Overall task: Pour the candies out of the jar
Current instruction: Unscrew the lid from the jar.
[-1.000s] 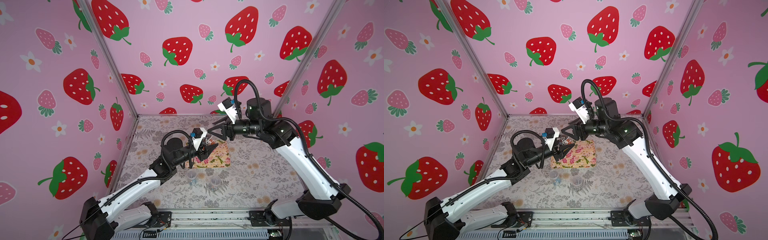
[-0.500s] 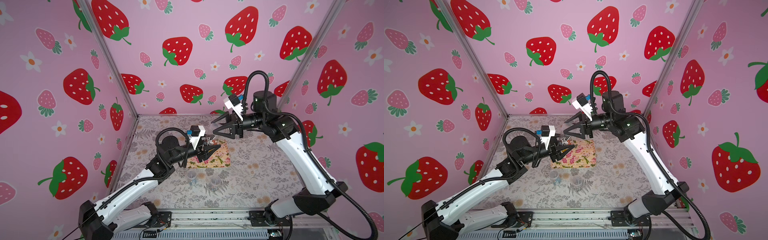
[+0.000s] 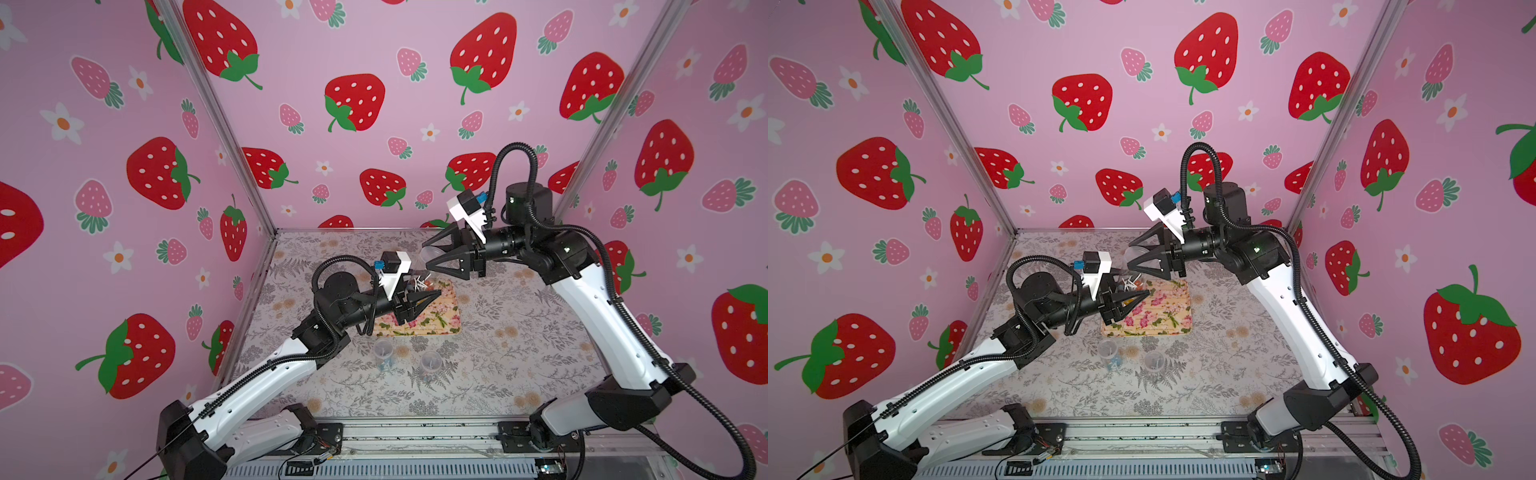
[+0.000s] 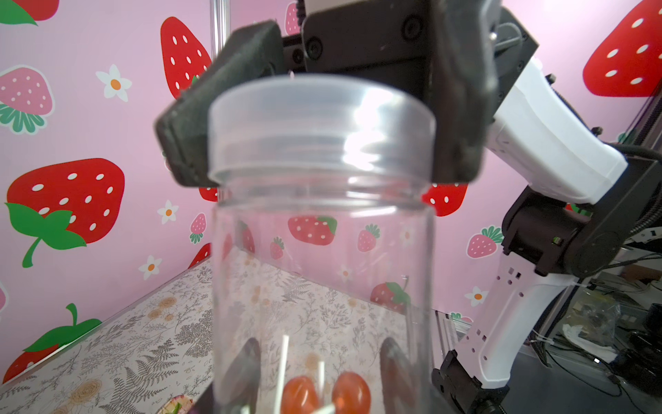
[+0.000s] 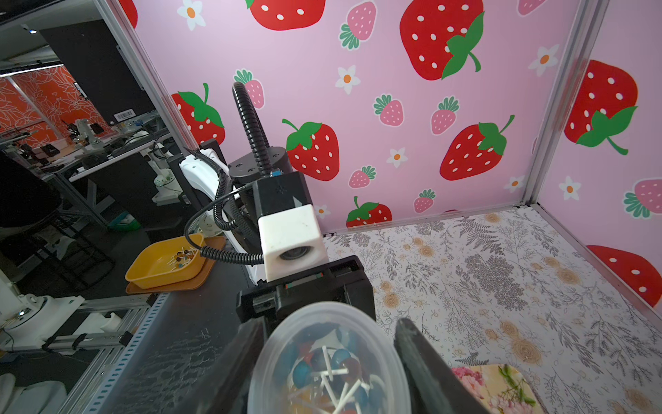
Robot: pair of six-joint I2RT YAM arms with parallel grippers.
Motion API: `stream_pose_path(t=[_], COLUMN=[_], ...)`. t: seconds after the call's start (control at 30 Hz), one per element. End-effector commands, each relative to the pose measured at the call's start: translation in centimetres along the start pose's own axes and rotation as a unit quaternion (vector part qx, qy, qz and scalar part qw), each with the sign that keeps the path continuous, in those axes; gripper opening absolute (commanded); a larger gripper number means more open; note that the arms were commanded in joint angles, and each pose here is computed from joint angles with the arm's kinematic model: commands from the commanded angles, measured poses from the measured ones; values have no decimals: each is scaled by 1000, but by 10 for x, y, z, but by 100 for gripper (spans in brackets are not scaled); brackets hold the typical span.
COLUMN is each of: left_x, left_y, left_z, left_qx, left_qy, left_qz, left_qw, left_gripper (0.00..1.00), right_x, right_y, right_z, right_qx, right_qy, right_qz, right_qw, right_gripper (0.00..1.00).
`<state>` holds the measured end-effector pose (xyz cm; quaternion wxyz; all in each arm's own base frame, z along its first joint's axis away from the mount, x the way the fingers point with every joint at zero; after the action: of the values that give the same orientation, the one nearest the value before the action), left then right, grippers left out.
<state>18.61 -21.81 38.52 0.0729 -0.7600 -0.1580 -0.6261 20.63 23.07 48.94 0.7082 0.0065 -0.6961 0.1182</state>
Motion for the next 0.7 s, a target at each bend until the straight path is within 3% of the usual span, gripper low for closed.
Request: stream_pose_path(t=[0.0,0.23,0.47,0.67], left_x=[7,3,-1,-3], left_y=[-2,-2,2,8], left_z=[-6,0,13,21], left_qx=[-17,19,80,106], left_qy=[15,25,65,89], left_qz=[-17,-21,-24,-21], left_qw=[1000,999,994,990], left_gripper=[47,47,47,47], right_x=[12,24,38,23], right_y=[-8,-16,-36,-31], right_z=[6,14,13,13], right_qx=[-18,-53,-220,-287], right_qy=[-56,-57,70,143], right_qz=[-12,-24,-45,-5], right_qw=[998,997,972,947], right_gripper=[68,93,96,96])
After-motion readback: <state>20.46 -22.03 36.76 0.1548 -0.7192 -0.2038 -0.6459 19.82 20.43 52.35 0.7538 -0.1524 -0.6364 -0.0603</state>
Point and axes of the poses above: each gripper's point midway between its finger pads, its own y axis out along the fingers, its own z axis along the line the jaws close on, x = y × z, the point moved 10 cm from there along -y, back along the fingers, and after that the axes turned 7 degrees about -y, right-handed, at the moved point
